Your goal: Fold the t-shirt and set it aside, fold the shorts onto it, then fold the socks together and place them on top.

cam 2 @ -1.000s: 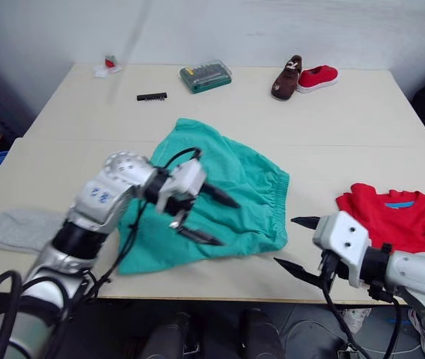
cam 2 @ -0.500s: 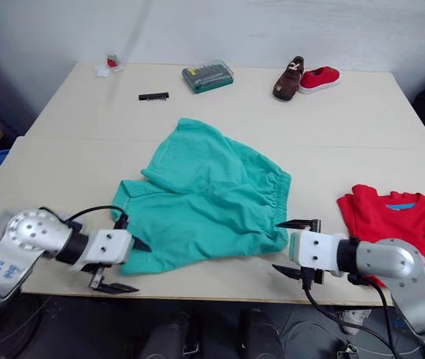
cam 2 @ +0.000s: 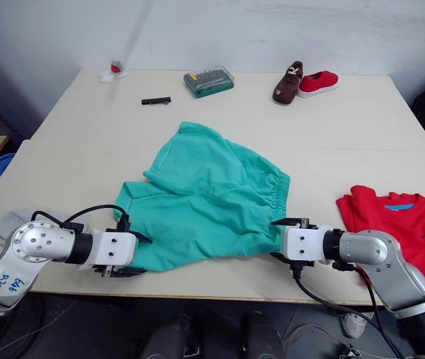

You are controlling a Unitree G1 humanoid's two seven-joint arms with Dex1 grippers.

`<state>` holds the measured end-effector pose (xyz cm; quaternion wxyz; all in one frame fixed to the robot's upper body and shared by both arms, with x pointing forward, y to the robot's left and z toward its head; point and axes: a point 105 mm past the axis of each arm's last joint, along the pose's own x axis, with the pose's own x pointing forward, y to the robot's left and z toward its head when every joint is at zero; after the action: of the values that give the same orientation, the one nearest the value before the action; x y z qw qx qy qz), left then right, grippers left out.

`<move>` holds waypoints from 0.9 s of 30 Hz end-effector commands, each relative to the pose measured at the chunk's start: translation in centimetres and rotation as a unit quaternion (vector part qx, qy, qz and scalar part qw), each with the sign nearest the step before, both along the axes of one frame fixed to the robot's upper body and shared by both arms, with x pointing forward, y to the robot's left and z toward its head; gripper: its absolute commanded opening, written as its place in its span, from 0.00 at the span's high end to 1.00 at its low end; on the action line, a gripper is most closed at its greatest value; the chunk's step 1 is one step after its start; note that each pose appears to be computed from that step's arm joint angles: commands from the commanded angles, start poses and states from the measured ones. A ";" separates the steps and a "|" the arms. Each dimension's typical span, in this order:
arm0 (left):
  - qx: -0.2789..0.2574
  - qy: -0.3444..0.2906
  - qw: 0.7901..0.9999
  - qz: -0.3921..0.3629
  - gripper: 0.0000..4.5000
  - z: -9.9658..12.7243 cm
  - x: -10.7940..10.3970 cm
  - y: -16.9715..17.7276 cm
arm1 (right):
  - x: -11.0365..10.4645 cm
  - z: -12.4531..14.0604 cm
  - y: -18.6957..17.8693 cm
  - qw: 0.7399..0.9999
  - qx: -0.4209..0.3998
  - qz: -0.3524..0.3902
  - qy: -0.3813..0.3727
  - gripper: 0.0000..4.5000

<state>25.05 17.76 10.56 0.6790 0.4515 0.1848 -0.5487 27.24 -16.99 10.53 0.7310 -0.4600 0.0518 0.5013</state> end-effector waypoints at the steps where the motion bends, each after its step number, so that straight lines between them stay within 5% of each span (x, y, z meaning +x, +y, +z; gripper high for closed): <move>1: 0.015 -0.013 0.999 0.036 0.56 -0.2 1.2 1.5 | 0.4 0.5 0.2 1.000 0.005 -0.003 -0.021 0.52; 7: 0.010 -0.016 0.999 0.038 0.99 0.3 2.2 1.9 | 0.7 1.0 0.0 1.000 0.008 -0.004 -0.027 1.00; 16: -0.089 0.056 0.994 0.036 1.00 3.8 1.7 1.5 | -0.2 3.1 -0.3 0.999 0.034 0.002 -0.019 1.00; 23: -0.187 0.164 0.968 -0.023 1.00 7.9 -1.6 0.4 | -3.2 6.2 0.5 0.993 0.108 0.011 0.055 1.00; 27: -0.111 0.183 0.976 -0.029 1.00 5.7 -2.5 1.4 | -6.2 6.0 0.8 0.979 0.127 0.027 0.157 1.00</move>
<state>23.18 18.83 16.80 0.6843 0.2453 0.2146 -0.6523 22.54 -16.86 15.80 0.7678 -0.3020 0.0833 0.5588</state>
